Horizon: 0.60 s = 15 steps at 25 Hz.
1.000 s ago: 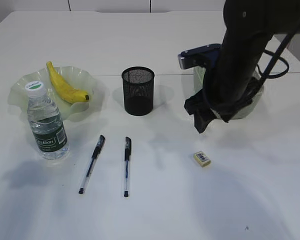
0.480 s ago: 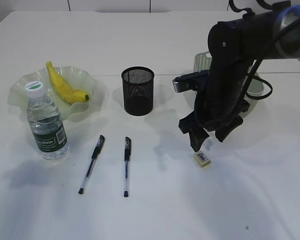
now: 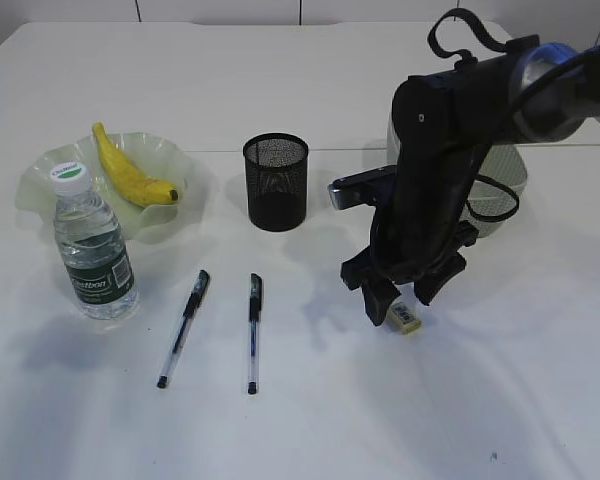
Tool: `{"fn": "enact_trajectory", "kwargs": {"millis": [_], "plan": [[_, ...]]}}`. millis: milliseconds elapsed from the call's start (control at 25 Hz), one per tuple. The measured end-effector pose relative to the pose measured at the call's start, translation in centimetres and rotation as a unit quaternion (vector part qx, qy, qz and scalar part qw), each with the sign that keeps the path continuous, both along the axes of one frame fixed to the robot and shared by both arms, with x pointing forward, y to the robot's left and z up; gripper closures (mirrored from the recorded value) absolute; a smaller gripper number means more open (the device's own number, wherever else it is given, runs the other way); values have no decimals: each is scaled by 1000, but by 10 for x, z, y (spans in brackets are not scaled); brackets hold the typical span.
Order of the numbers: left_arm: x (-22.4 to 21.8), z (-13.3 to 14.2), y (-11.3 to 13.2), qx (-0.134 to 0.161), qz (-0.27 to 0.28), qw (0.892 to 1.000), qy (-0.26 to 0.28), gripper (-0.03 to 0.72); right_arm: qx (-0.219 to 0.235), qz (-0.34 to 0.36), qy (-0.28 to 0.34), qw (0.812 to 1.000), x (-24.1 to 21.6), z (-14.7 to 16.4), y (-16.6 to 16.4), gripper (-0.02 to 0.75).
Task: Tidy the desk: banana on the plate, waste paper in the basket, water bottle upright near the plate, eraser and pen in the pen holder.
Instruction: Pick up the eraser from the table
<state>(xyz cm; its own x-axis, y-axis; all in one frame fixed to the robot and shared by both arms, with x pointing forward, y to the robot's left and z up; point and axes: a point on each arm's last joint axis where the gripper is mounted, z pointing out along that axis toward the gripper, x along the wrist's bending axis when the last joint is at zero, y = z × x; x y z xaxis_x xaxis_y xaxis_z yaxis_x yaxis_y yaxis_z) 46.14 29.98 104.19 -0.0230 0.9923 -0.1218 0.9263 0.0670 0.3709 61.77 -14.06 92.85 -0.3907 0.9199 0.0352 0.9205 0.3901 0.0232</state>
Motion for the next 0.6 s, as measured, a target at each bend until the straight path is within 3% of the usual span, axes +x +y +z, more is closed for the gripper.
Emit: {"fn": "enact_trajectory", "kwargs": {"millis": [600], "plan": [[1,0,-1,9,-8,1000,-7,218,-9,5,-6,1000,1,-5,2,216]]}}
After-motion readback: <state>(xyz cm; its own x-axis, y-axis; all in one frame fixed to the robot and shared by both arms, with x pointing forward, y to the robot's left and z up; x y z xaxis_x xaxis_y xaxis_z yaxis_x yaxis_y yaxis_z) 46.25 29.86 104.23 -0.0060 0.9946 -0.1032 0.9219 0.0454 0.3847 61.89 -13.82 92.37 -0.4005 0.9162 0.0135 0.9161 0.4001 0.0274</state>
